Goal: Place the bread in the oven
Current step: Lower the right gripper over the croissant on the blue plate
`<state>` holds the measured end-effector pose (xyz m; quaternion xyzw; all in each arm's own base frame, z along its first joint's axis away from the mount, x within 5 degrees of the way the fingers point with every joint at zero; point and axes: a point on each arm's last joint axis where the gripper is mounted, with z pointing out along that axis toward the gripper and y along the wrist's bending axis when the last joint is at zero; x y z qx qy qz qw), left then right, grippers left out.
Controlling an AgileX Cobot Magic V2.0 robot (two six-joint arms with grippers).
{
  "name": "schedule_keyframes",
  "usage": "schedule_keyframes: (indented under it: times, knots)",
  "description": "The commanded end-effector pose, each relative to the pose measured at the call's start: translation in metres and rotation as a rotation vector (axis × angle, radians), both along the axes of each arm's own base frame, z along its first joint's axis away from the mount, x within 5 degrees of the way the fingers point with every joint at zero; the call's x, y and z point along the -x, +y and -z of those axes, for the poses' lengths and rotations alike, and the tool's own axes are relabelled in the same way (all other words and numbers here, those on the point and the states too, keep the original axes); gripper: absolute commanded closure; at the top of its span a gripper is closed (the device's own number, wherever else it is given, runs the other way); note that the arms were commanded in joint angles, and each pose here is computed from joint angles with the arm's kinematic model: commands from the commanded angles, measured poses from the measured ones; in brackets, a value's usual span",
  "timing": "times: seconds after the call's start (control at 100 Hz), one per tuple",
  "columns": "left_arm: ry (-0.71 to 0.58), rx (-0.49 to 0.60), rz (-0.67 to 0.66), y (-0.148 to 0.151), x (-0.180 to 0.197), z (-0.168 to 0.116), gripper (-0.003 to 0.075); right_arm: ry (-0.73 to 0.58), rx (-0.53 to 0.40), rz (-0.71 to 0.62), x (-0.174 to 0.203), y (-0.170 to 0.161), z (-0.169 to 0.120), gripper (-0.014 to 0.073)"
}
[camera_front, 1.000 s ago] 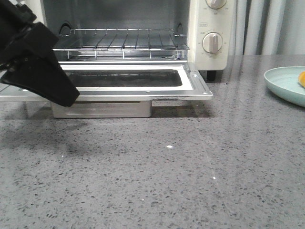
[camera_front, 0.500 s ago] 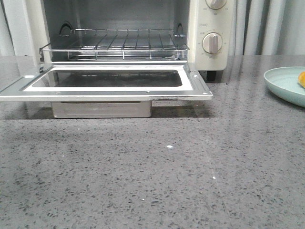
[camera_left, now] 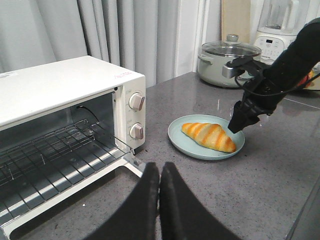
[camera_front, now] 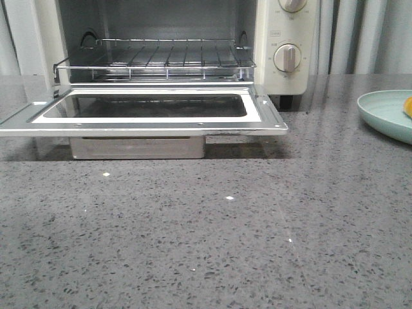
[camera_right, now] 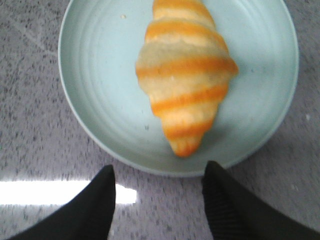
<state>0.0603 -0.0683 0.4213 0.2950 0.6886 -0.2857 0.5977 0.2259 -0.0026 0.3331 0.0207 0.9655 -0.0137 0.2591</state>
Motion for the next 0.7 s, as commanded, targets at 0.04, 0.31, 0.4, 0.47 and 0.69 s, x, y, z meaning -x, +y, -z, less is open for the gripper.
schedule_keyframes:
  times: [0.04, 0.31, 0.4, 0.47, 0.69]
  knots:
    - [-0.032, 0.073, -0.017, 0.002, 0.001, -0.014, 0.0741, -0.07, 0.035, -0.009, -0.02, -0.003, -0.002, 0.0247]
    - [-0.032, 0.075, -0.017, 0.002, 0.001, -0.014, 0.0741, 0.061, 0.113, -0.025, -0.049, -0.009, 0.034, 0.0248]
    - [-0.037, 0.08, -0.022, 0.002, 0.001, -0.015, 0.0742, 0.086, 0.112, -0.029, -0.057, -0.009, 0.045, 0.0248]
    - [-0.042, 0.085, -0.028, 0.002, 0.0, -0.015, 0.0742, 0.118, 0.111, -0.031, -0.063, -0.009, 0.055, 0.0265]
    - [-0.058, 0.101, -0.044, 0.003, -0.001, -0.017, 0.0741, 0.193, 0.112, -0.037, -0.075, -0.009, 0.078, 0.0413]
